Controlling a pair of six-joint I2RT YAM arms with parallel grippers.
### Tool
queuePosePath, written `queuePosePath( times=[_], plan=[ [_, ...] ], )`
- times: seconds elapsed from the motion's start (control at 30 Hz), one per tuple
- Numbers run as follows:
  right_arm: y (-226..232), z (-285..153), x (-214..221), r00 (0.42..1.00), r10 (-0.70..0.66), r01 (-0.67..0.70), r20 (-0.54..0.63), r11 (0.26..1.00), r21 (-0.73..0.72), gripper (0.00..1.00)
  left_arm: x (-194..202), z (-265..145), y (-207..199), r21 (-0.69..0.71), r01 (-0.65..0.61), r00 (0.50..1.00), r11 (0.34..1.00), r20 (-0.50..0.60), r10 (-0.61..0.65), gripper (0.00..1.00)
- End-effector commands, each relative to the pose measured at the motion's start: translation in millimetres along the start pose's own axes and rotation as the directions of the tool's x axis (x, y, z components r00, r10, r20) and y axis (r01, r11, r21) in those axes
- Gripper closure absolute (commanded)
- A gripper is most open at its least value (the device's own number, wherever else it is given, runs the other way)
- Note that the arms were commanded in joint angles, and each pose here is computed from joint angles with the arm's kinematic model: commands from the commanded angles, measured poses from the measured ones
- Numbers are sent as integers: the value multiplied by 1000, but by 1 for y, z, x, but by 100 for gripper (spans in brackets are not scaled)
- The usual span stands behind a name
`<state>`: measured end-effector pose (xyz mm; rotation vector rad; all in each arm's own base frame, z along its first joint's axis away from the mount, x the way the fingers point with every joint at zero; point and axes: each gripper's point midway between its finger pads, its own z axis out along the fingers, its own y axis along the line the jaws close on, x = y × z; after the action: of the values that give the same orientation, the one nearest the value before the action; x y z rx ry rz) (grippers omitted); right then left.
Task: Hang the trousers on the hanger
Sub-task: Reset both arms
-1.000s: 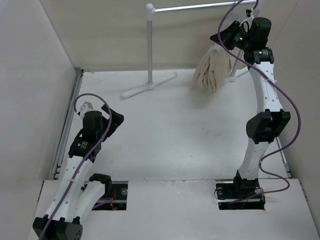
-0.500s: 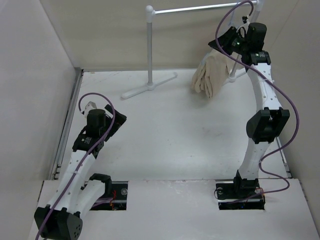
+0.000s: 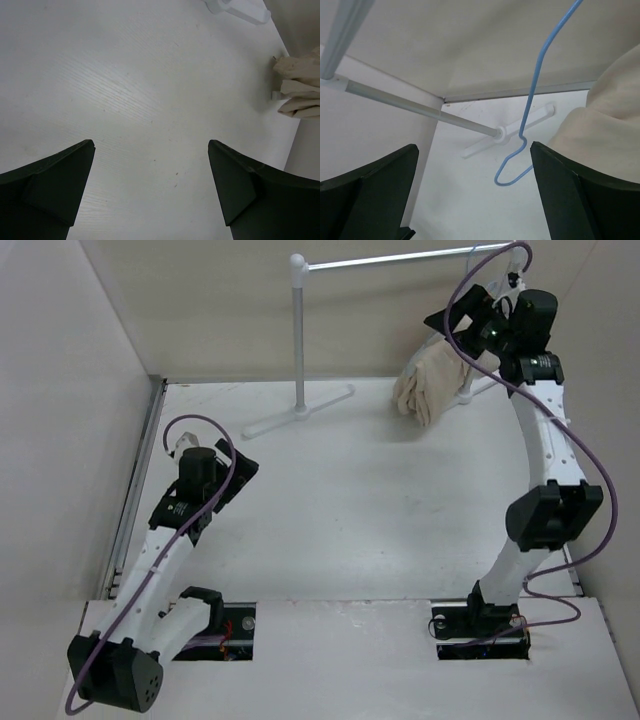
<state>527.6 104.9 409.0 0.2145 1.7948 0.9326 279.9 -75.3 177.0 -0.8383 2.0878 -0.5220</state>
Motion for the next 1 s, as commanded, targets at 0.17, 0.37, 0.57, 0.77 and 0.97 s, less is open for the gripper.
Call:
queuePosePath(
  times=[0.17, 0.37, 0.57, 0.77, 0.97],
  plan=[
    [22, -95, -11, 974, -94, 79, 207, 994, 82, 0, -12, 5, -86, 176, -51, 999, 983, 16, 49, 0],
    [-25, -139, 55, 972, -55, -1, 227, 971, 237, 0, 36, 24, -118, 189, -159, 981, 969, -80, 177, 0],
    [-92, -175, 144, 976, 64, -145, 208, 904, 402, 0, 88, 41, -119, 178, -225, 945, 958, -199, 259, 0],
    [-154, -209, 238, 983, 164, -184, 87, 791, 584, 0, 118, 49, -113, 158, -268, 916, 950, -264, 302, 0],
    [-189, -233, 278, 983, 181, -140, 22, 668, 731, 0, 133, 53, -113, 156, -291, 900, 944, -289, 326, 0]
  ],
)
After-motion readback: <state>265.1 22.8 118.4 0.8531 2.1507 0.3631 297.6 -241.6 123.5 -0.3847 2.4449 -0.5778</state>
